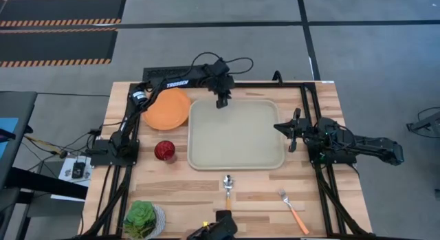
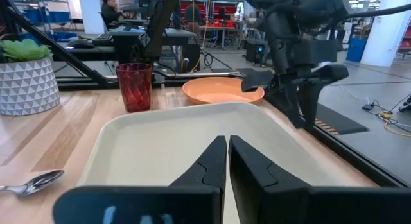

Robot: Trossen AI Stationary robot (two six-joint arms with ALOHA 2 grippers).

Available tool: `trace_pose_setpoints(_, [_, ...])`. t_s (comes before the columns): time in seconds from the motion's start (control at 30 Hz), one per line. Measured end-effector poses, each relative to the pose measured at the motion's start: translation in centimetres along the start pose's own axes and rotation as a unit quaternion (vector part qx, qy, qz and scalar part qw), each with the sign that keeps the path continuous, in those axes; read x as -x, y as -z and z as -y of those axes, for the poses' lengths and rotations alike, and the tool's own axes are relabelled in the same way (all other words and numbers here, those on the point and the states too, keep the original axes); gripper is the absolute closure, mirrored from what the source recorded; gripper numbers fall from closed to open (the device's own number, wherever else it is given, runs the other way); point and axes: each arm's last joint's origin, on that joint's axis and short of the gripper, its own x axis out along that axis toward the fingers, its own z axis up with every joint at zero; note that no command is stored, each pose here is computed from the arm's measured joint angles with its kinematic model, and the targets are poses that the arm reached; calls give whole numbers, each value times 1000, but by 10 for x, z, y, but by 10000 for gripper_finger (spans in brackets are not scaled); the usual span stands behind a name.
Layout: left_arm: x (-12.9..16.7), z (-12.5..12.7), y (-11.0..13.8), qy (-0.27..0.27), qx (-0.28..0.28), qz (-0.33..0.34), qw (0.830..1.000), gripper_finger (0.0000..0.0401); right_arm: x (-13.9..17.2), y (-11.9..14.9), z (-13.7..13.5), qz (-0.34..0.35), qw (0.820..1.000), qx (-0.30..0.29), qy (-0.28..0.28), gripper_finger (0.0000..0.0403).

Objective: Pick and place plate/cup/fork/spoon on tray
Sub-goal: Put the orange plate on the gray serving tray

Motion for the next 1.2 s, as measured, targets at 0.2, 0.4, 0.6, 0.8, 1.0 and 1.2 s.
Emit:
trace_pose_setpoints(0.2, [2, 25, -12, -18, -29, -61, 998, 368, 0, 0, 0, 0, 1000, 0, 0, 360])
trace_pose_setpoints(0.4, [-4, 47, -20, -45, -61, -82, 994, 394, 0, 0, 0, 0, 1000, 0, 0, 360])
trace_pose_setpoints(0.6, [-4, 49, -21, -40, -31, -75, 996, 399, 0, 0, 0, 0, 1000, 0, 0, 360])
trace_pose_setpoints(0.8, [-4, 46, -23, -50, -15, -63, 997, 401, 0, 0, 0, 0, 1000, 0, 0, 360])
trace_pose_setpoints(1.0, [-7, 50, -15, -27, -1, -62, 998, 401, 0, 0, 0, 0, 1000, 0, 0, 360])
trace_pose_setpoints(1.2, [28, 64, 7, -59, 4, -47, 997, 401, 0, 0, 0, 0, 1000, 0, 0, 360])
